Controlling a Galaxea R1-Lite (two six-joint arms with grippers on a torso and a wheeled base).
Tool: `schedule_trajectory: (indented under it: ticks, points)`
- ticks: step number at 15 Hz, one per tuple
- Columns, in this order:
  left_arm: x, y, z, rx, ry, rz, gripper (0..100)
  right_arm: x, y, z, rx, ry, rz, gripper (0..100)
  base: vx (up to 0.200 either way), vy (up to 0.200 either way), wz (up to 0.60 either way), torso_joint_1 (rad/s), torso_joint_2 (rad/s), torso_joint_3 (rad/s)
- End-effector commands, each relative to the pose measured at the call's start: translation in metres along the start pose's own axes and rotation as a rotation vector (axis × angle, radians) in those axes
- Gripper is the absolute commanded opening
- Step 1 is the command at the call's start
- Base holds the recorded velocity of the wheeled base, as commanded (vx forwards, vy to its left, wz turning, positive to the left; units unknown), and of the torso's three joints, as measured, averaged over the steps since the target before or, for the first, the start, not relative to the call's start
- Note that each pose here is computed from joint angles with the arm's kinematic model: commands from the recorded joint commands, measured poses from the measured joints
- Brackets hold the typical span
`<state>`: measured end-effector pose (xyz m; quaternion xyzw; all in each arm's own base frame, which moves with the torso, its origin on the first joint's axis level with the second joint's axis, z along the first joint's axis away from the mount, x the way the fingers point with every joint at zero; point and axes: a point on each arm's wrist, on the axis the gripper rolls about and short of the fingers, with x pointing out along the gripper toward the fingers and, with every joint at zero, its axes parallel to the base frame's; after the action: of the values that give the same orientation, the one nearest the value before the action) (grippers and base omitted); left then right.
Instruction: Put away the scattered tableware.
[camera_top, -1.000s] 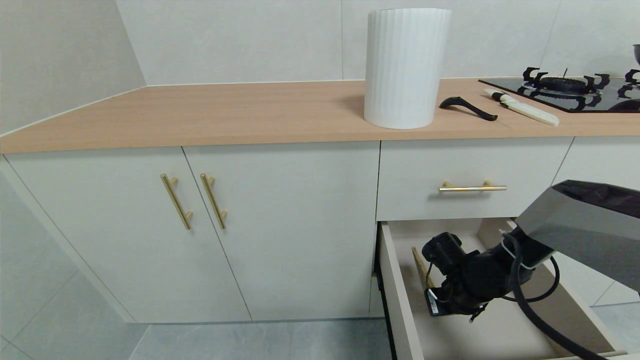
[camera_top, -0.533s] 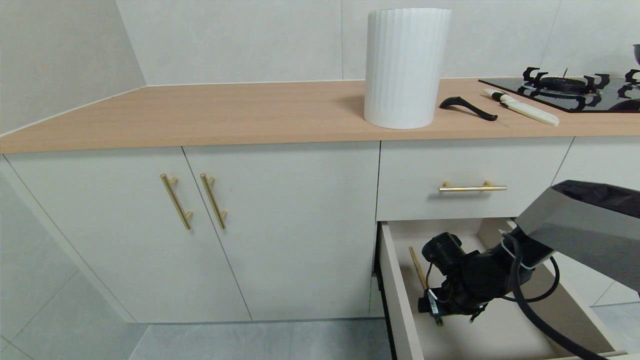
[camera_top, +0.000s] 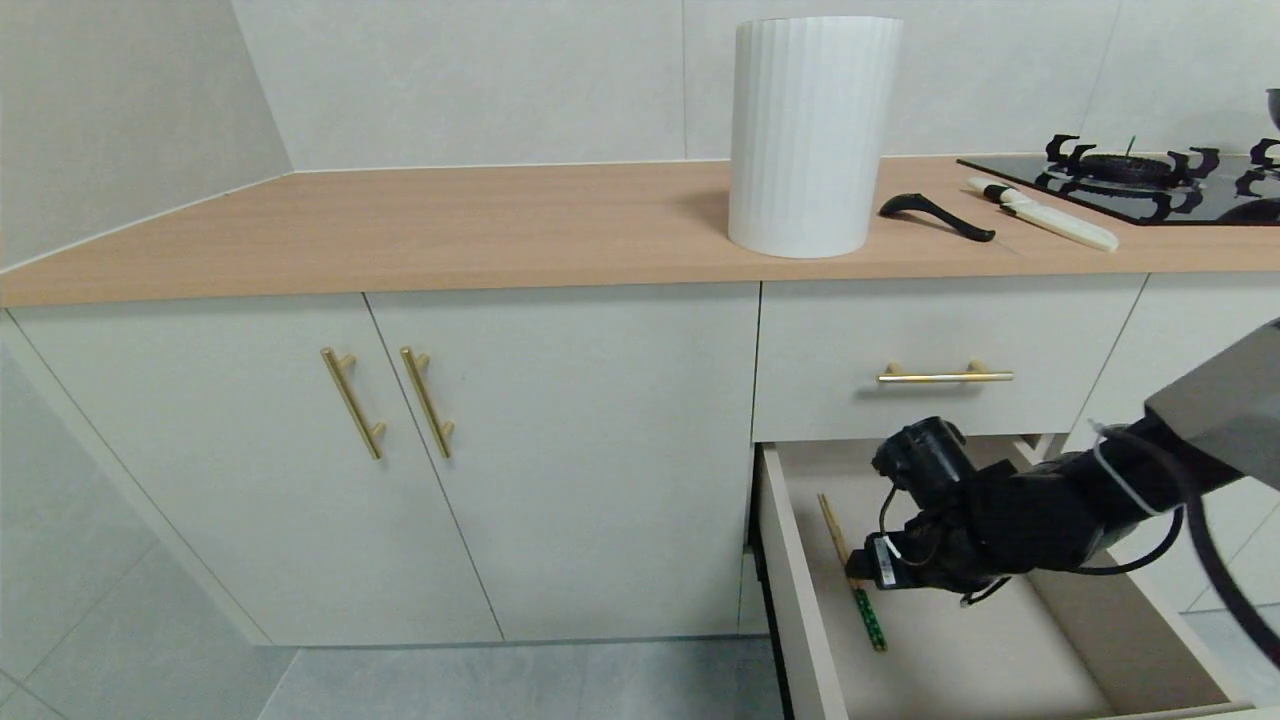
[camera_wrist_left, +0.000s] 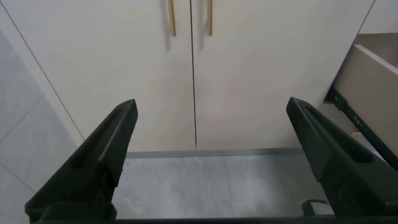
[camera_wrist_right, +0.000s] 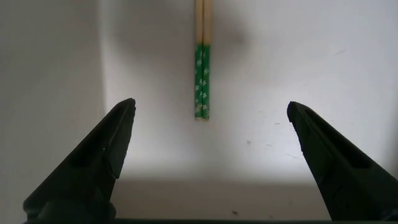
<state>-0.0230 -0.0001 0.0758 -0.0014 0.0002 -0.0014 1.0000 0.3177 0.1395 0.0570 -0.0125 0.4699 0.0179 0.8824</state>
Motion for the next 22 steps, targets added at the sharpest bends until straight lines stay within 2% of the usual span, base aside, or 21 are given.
schedule_trajectory:
  ticks: [1,3,7,17,22]
  points:
    - [0.0,0.0,0.0,0.0,0.0,-0.002,100,-0.048,-0.012,0.018,0.042,-0.134,0.025,100,0.0,0.0,0.0,0.0,0.0,0.0]
    - [0.0,0.0,0.0,0.0,0.001,0.0,100,-0.084,-0.024,0.029,0.08,-0.238,0.037,100,0.0,0.0,0.0,0.0,0.0,0.0]
    - [0.0,0.0,0.0,0.0,0.001,0.0,100,-0.118,-0.042,0.036,0.09,-0.34,0.033,100,0.0,0.0,0.0,0.0,0.0,0.0]
    - [0.0,0.0,0.0,0.001,0.001,0.0,100,-0.128,-0.049,0.038,0.1,-0.374,0.026,100,0.0,0.0,0.0,0.0,0.0,0.0]
    - [0.0,0.0,0.0,0.0,0.0,0.0,100,-0.128,-0.051,0.038,0.102,-0.375,0.023,100,0.0,0.0,0.0,0.077,-0.25,-0.241]
